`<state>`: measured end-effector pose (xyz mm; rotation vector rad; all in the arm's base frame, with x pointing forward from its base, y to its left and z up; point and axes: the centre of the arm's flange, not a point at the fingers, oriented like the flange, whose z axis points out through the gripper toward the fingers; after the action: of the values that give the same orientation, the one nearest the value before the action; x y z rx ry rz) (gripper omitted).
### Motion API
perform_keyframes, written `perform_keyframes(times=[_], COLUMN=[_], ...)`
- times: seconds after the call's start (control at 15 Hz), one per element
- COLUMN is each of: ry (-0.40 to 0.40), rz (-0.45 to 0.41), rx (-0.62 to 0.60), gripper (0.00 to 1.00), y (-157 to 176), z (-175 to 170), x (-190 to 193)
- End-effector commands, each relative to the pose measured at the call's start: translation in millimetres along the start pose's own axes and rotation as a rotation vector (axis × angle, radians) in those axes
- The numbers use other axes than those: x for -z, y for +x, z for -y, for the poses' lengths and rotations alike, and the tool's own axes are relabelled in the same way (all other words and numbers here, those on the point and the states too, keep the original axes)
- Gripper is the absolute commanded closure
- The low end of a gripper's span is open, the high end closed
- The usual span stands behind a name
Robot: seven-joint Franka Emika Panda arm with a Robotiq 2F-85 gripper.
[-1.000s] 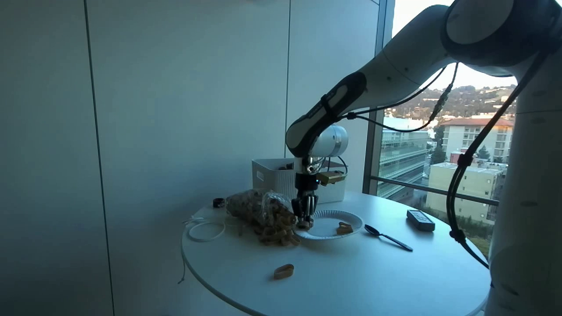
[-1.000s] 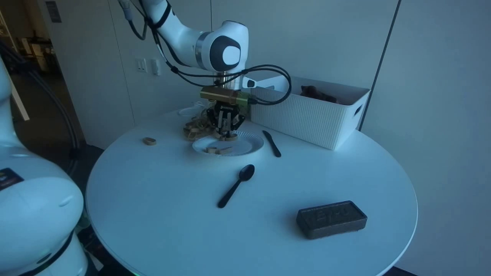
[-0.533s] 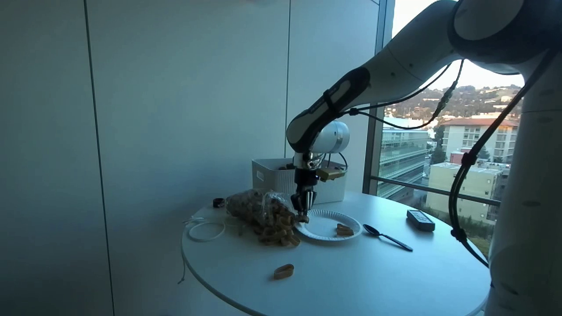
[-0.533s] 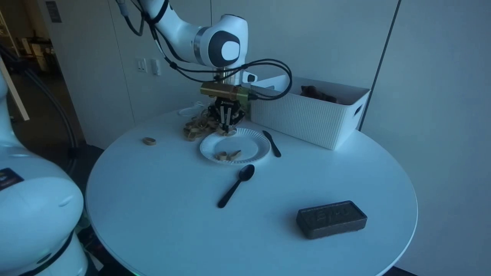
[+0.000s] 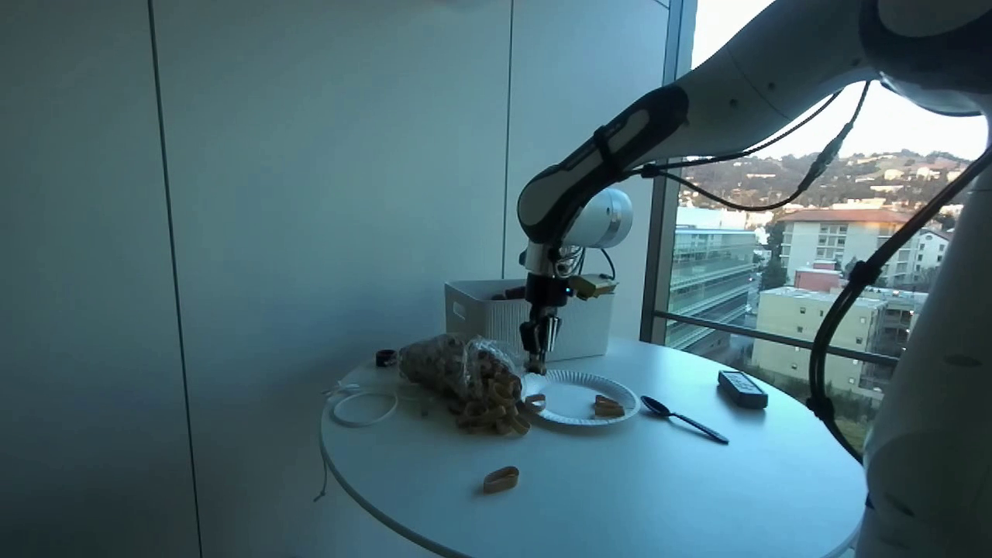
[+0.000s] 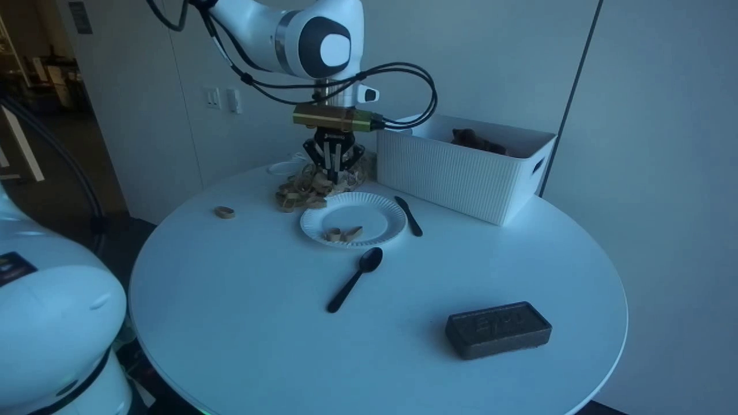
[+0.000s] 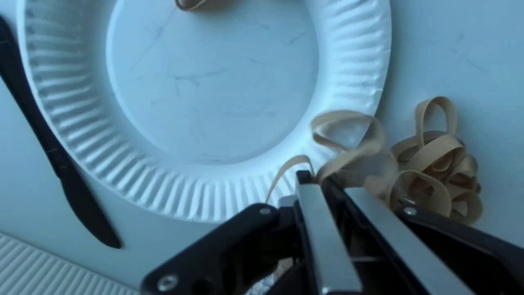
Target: Remove the rubber bands from the plate
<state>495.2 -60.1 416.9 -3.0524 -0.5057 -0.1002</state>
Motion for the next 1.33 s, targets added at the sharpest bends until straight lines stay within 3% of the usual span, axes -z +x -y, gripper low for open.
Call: perform_keyframes(times=[0.0, 0.53, 0.6, 0.8, 1.07, 1.27], ry=[0.004, 0.063, 0.07, 0.046, 0.016, 0.008], rz=[-0.021, 0.037, 0.059, 0.056, 0.067, 0.066], rx=[0.092, 0.294, 0.277, 0.198, -0.042, -0.214], gripper=[0.85, 0.86, 0.68, 0.47, 0.16, 0.0], y=[-23, -28, -27, -26, -28, -29], z=[24, 66, 68, 59, 25, -2], x=[27, 25, 22, 15, 17, 12])
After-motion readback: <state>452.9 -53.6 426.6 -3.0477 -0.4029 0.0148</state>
